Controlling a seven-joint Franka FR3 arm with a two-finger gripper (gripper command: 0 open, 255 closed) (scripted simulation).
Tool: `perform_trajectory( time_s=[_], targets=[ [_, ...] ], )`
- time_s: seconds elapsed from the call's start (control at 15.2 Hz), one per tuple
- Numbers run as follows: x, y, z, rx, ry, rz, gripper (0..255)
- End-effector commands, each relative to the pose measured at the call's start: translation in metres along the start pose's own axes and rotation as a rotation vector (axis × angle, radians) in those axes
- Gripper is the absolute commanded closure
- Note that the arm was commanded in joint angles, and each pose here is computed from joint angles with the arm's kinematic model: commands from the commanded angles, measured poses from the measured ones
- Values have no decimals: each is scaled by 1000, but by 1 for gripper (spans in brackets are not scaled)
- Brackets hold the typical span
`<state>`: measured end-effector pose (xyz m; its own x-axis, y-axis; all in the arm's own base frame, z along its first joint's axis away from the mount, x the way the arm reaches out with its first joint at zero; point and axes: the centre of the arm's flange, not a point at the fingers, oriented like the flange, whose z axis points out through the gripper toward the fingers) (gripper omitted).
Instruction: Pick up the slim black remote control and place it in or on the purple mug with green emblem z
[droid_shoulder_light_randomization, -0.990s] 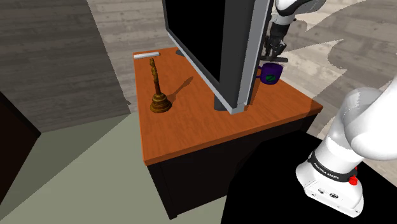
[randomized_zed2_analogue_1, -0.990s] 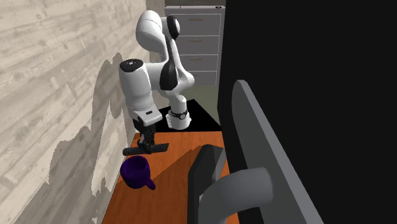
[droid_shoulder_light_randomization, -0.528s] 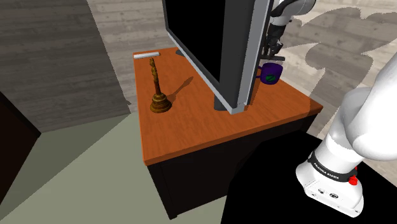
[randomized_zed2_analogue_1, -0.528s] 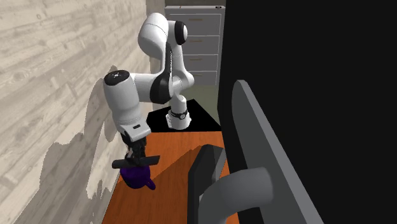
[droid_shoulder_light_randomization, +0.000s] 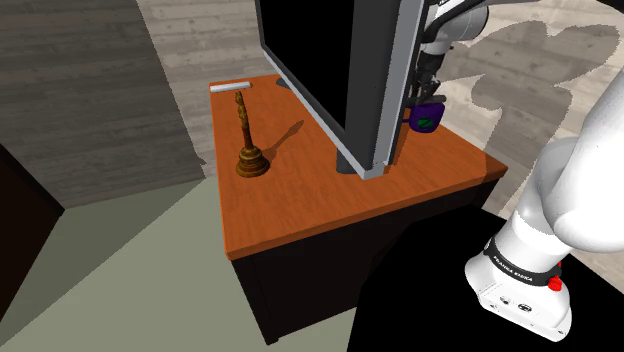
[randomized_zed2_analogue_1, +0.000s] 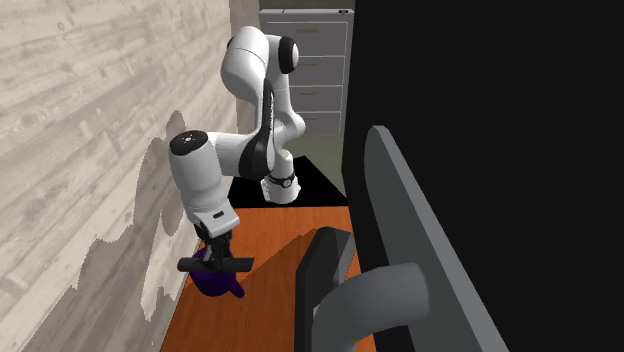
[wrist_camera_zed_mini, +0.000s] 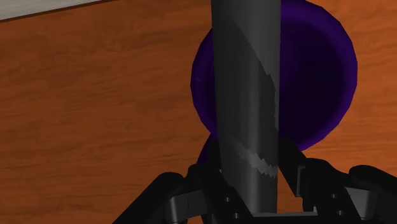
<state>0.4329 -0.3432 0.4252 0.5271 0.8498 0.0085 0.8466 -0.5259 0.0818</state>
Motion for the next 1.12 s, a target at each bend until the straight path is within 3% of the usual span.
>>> perform_trajectory(
  time_s=[0.0, 0.46, 0.53, 0.86, 1.06],
  targets=[
    [1, -1, 7, 1, 0, 0, 255],
    [1, -1, 7, 1, 0, 0, 255],
    [0, -2, 7, 1, 0, 0, 0],
    [1, -1, 7, 1, 0, 0, 0],
    [1, -1, -32, 1, 0, 0, 0]
  ],
)
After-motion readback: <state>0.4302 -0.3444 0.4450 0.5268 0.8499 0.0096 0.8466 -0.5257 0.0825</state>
